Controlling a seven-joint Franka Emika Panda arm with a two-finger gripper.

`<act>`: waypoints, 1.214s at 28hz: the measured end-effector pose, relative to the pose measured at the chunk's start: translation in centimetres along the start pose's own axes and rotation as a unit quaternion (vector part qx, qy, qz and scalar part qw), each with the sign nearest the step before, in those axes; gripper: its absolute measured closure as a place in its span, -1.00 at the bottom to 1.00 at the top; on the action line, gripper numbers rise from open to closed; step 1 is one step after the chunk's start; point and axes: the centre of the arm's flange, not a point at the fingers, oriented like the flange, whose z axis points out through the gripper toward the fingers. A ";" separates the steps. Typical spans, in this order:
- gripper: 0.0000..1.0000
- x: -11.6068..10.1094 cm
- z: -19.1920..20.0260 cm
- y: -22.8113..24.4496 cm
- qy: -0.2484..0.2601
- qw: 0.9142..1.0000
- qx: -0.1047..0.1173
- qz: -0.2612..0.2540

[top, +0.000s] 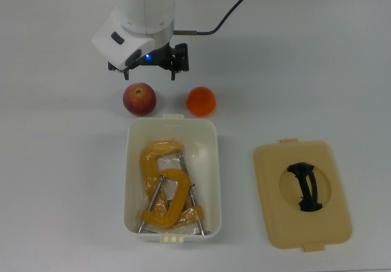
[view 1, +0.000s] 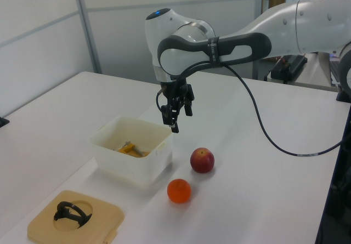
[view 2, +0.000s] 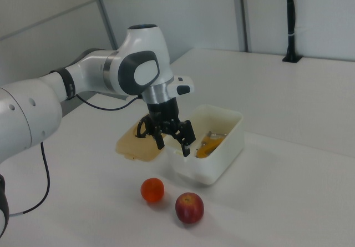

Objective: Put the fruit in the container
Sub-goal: 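Move the open gripper down toward the red apple, then close the gripper around the red apple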

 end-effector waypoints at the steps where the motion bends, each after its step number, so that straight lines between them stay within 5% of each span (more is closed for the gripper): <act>1: -1.00 0.0 0.1 0.0 -0.001 1.000 0.000 0.000; 22: -1.00 -0.1 0.6 1.1 -0.005 1.000 -0.018 0.002; 34: -1.00 -1.6 8.5 -0.4 0.020 0.998 -0.040 -0.033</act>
